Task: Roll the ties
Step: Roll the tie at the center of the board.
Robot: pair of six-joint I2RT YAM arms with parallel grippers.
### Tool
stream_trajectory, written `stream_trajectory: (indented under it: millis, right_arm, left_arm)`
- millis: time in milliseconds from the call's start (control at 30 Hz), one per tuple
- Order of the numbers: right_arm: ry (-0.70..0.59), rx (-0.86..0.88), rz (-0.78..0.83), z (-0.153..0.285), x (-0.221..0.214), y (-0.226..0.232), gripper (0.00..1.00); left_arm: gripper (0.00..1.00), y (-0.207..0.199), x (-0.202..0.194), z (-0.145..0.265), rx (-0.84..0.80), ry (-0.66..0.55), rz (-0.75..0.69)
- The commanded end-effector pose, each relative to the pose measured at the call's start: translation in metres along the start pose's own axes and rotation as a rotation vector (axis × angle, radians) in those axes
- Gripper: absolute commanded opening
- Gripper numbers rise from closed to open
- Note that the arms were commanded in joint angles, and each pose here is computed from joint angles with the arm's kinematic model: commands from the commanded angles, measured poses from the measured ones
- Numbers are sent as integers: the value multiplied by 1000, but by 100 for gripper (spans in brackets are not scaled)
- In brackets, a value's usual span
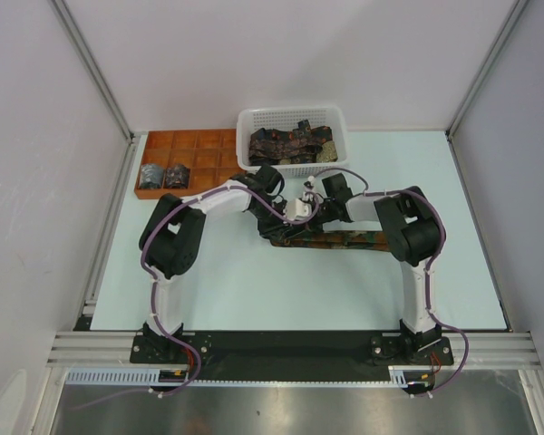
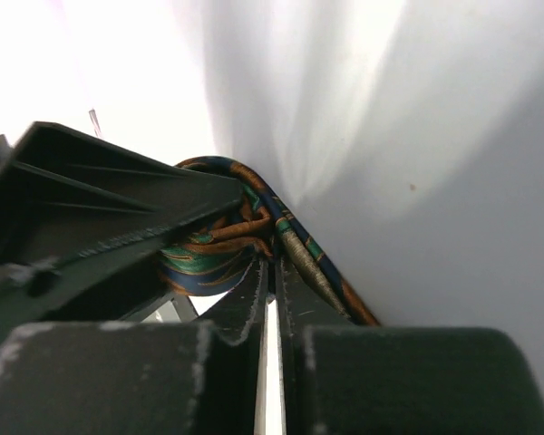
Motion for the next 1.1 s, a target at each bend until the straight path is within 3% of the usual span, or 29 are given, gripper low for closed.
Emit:
stream_trajectory:
  millis: [0,100,200,333,667,767,800,900,1067]
  right_arm:
    - [-6,24,29,-7,1,6,10]
    - [18,41,19,12,5,14,29]
    - [34,42,-10,29,3,19,37]
    - [16,65,-25,41,8,33,42]
    - [29,80,-11,22,8,40,47]
    - [39,40,-16,13,7,28,40]
    - [37,18,-12,11,7,22,27]
    - [41,-25,-9,14,4,10,4]
    - [56,-72,-35,23,-5,-9,0]
  left_arm:
    - [32,-5,-11,4,6,57,-96]
    - [29,-6,-16,4,11,84,-112]
    - [27,-9,-16,4,20,97,-127]
    - [27,-11,-15,2,31,107,-139]
    - [29,-10,-14,-1,44,118,-133]
    - [31,-10,-13,-1,43,112,-138]
    - [32,-10,-12,0,44,109,-139]
    - [39,-12,-10,3,40,94,-145]
    - [65,-13,-5,8,43,36,-136]
Point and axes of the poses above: each gripper's point midway between its finger pads, its own z axis back along the fingers, its own y axis along the line the jaws close on, x = y × z, the point moved 7 cm from there along z, back along the fingers, and after that the axes turned 12 degrees about z, right-handed, at the moved point
